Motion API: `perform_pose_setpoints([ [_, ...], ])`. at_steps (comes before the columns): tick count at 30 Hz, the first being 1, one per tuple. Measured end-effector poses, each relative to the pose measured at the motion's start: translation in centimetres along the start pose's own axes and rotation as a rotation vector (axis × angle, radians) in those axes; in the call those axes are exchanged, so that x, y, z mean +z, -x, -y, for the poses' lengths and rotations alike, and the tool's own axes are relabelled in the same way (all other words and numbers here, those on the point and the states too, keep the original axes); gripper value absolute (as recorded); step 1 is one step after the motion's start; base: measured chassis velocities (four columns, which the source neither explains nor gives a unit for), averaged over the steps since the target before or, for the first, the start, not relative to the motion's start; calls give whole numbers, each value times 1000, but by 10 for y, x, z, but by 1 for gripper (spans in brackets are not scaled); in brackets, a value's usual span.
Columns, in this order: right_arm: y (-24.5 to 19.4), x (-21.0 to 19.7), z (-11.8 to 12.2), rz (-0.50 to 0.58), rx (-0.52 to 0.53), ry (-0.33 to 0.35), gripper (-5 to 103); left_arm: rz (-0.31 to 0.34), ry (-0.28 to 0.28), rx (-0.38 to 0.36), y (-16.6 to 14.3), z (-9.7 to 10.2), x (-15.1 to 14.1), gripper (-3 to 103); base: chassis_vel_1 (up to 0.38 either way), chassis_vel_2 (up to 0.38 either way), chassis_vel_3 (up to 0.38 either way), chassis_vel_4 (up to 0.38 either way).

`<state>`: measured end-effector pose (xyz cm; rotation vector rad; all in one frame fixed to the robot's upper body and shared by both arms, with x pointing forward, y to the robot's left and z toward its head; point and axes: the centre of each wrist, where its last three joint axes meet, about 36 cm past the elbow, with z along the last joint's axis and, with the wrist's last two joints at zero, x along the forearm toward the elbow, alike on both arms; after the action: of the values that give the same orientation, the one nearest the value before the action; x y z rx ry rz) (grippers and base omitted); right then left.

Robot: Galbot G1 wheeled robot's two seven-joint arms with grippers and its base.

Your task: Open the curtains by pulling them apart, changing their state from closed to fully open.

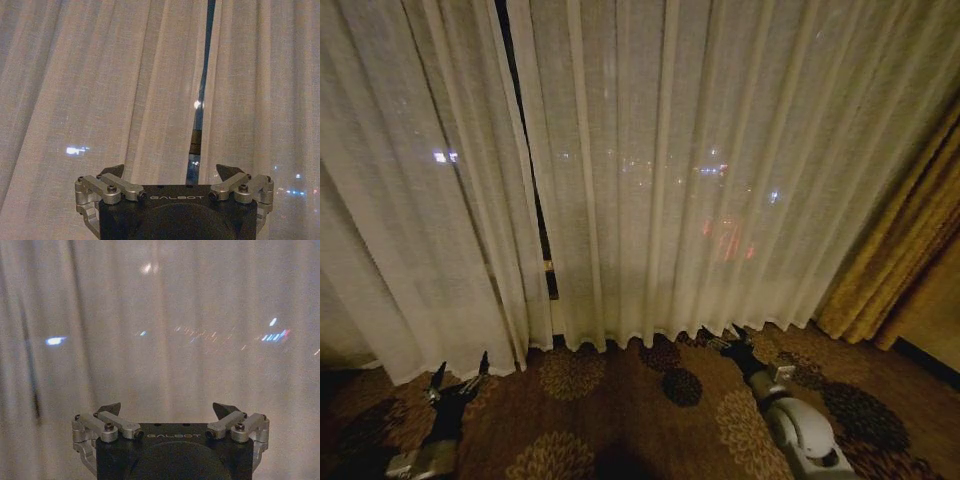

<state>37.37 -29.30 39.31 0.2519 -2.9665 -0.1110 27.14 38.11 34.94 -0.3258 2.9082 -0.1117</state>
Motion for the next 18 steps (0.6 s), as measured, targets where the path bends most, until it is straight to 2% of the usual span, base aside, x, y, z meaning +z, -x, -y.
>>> perform_pose_setpoints([
  [2, 13, 40, -25, -25, -54, 32, 100, 0, 0, 0, 0, 0, 0, 100, 0, 0, 0, 0],
  [7, 9, 52, -35, -6, -63, 44, 100, 0, 0, 0, 0, 0, 0, 100, 0, 0, 0, 0],
  [13, 8, 46, -34, 19, -49, 39, 100, 0, 0, 0, 0, 0, 0, 100, 0, 0, 0, 0],
  [18, 6, 6, -33, 102, -33, 31, 100, 0, 0, 0, 0, 0, 0, 100, 0, 0, 0, 0],
])
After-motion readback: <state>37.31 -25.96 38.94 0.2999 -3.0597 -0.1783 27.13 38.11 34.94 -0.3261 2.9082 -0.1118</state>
